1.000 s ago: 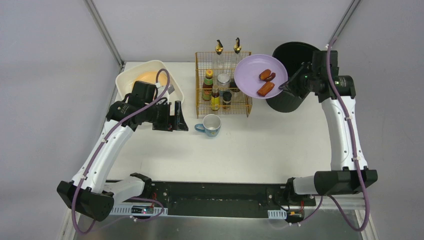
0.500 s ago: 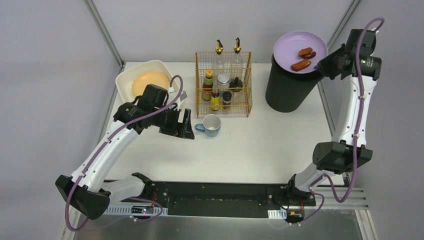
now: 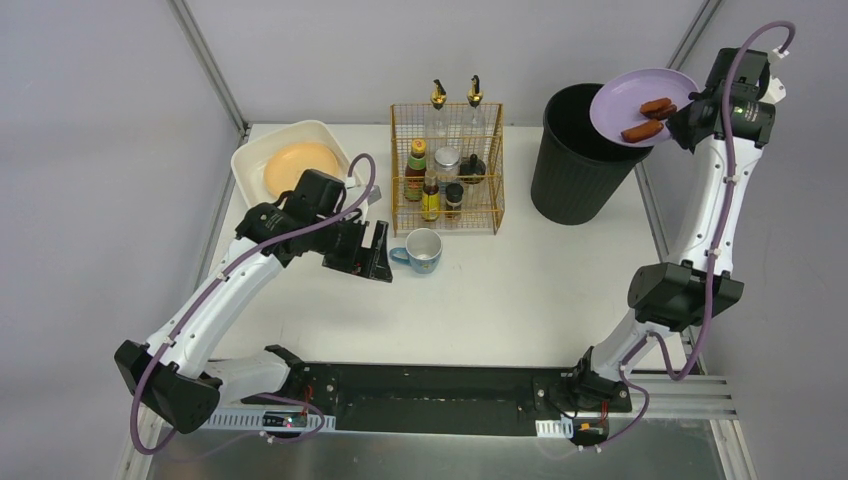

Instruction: Clear the kitchen counter

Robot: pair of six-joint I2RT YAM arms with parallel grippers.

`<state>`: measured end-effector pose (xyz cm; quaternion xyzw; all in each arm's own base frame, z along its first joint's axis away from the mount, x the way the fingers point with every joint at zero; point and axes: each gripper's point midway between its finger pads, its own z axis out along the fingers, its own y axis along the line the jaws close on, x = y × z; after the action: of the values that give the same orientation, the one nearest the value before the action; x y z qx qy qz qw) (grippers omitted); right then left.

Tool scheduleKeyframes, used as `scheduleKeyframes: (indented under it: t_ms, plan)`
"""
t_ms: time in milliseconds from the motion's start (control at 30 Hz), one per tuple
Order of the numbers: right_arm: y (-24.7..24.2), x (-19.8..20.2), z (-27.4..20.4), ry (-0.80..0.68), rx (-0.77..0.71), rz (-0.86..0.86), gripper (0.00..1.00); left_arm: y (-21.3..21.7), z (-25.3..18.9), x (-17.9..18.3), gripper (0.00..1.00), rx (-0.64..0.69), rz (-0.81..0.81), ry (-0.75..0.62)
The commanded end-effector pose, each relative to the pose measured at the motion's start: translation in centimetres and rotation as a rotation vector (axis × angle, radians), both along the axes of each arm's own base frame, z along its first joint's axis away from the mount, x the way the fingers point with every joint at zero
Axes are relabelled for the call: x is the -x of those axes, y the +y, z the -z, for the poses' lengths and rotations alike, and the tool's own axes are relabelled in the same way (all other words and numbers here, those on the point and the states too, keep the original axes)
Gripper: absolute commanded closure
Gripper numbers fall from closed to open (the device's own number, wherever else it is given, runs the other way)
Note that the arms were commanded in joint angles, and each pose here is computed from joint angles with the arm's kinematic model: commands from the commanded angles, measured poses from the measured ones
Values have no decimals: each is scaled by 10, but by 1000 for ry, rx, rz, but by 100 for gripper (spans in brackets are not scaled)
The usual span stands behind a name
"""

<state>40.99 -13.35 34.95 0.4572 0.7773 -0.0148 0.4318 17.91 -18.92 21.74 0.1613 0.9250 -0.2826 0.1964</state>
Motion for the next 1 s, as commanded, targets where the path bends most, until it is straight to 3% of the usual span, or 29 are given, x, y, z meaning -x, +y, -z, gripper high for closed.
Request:
scheduleKeyframes:
  t_ms: [0, 367, 967]
  plan:
    - [-20, -13, -30, -99, 105, 34, 100, -1, -4, 0, 18, -1, 26, -39]
    - [-24, -39, -23, -83, 286, -38, 100, 0, -2, 3, 18, -10, 29, -43]
    - [7, -61, -71, -36, 900, -78, 100, 5, -2, 6, 17, -26, 27, -73]
